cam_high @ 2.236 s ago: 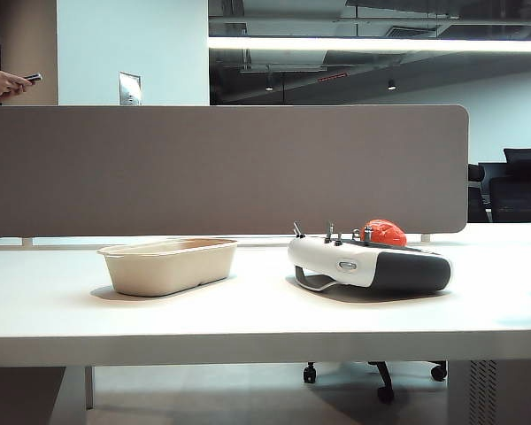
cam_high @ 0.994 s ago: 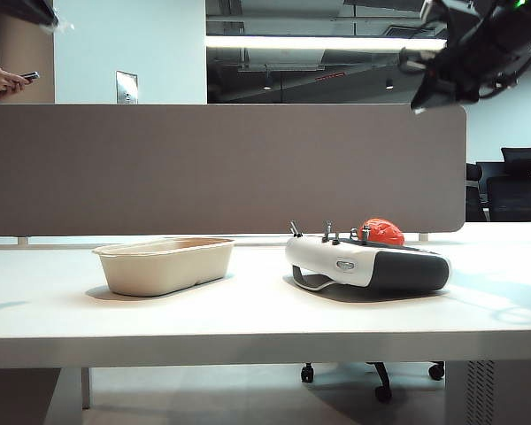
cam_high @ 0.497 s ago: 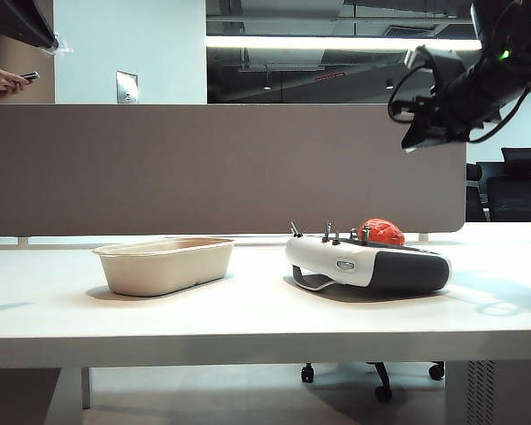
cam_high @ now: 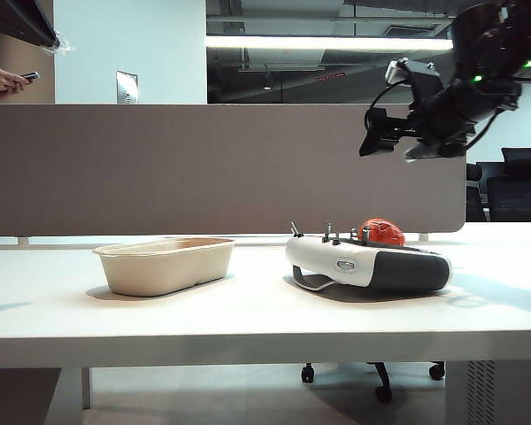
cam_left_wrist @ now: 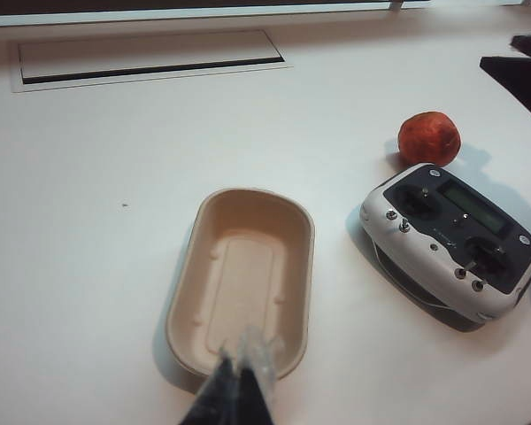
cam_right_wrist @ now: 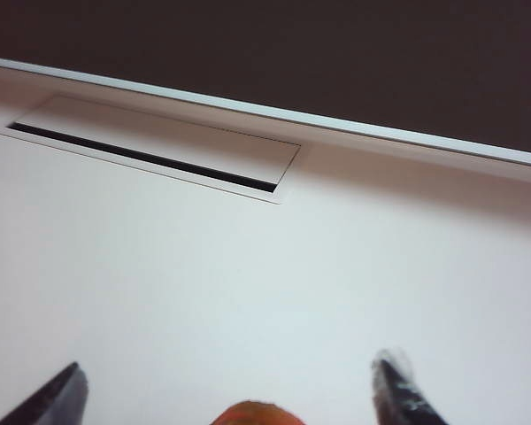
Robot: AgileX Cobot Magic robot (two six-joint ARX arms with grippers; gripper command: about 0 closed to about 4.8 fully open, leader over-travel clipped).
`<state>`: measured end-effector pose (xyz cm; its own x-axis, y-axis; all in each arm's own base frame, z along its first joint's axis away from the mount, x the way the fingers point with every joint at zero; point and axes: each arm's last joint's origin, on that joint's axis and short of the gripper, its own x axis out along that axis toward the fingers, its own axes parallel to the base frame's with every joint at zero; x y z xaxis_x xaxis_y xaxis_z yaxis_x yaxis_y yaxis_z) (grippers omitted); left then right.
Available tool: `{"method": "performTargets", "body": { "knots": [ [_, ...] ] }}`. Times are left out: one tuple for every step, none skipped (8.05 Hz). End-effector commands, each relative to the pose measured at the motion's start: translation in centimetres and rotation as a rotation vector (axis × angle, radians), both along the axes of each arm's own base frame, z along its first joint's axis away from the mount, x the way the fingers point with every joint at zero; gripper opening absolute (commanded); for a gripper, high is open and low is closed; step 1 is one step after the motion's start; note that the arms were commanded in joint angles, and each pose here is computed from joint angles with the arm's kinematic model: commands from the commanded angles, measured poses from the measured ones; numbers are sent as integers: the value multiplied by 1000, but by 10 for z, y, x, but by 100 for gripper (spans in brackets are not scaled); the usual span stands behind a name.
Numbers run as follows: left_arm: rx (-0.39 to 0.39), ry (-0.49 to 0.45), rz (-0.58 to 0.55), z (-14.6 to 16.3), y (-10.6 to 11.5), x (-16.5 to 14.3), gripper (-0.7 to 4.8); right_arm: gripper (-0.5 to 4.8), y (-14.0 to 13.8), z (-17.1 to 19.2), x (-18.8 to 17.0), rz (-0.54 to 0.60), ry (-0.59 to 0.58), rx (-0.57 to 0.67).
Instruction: Pick up the orange and place it into the paper lunchbox.
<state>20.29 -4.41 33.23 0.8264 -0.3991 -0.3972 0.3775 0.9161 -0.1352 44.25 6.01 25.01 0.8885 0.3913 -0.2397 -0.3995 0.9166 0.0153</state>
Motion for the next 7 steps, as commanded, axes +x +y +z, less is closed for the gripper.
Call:
{"method": "performTargets", "body": {
  "knots": [
    [-6, -26, -5, 4, 0, 0, -5, 479, 7, -6, 26, 9, 51, -4],
    [-6, -25, -4, 4, 0, 0, -5, 479, 10, -27, 33, 15, 95, -11],
    [-6, -25, -4, 4, 0, 0, -6, 479, 11, -31, 34, 16, 100, -13],
    [-6, -25, -4, 4, 0, 0, -6, 479, 18, -47, 39, 11, 93, -53],
    [-6, -25, -4, 4, 0, 0, -6, 479, 19, -56, 41, -7, 101, -60],
    [-6, -25, -4, 4, 0, 0, -6, 479, 19, -59, 42, -7, 109, -61],
    [-6, -26, -4, 4, 0, 0, -6, 479, 20, -72, 43, -10, 152, -69]
  ]
}}
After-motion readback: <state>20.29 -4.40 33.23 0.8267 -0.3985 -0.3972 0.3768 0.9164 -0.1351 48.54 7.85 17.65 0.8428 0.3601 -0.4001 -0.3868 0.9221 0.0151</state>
